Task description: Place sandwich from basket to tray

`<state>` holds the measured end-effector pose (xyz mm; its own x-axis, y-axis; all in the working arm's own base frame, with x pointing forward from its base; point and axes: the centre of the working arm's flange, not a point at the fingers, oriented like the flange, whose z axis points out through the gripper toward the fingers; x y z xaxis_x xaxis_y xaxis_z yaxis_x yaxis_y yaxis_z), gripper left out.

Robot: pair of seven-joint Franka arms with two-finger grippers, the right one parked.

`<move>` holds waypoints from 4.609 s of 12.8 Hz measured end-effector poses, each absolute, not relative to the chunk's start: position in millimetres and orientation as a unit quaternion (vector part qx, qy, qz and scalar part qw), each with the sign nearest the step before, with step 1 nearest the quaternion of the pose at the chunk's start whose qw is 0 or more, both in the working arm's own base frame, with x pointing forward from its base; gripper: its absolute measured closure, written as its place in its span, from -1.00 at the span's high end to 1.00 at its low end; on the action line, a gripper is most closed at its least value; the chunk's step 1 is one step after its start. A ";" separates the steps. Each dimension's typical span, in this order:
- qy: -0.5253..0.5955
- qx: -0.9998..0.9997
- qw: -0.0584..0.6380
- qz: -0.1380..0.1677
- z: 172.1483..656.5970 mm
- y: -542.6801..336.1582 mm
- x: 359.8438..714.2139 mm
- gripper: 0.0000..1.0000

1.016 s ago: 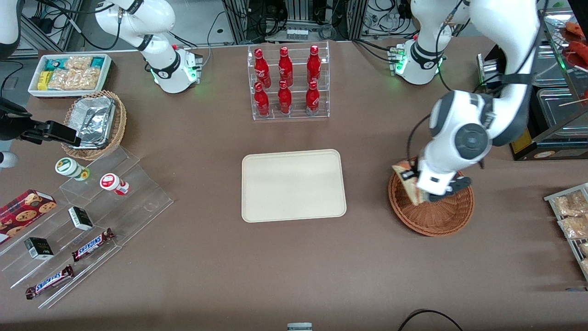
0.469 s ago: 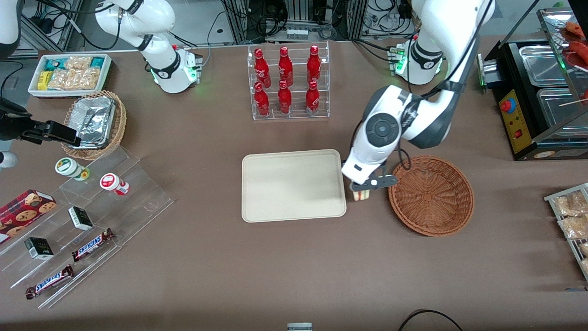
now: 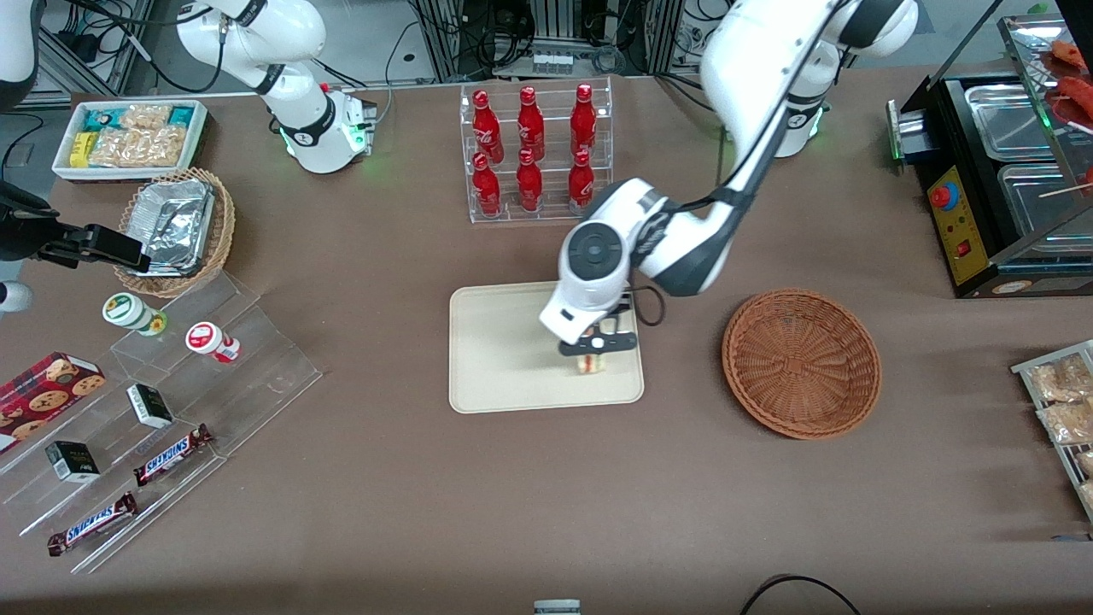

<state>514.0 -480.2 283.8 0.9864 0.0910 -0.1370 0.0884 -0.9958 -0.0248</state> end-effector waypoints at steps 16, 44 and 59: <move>-0.098 -0.992 0.003 0.073 234.4 -547.8 500.0 -0.60; -0.019 -0.996 0.010 0.088 473.6 -262.8 607.8 1.00; 0.014 -0.996 0.026 0.087 603.8 -70.2 531.3 1.00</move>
<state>531.3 -70.2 603.8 0.9846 -0.0236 -0.1732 -0.0327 -0.9982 -0.0496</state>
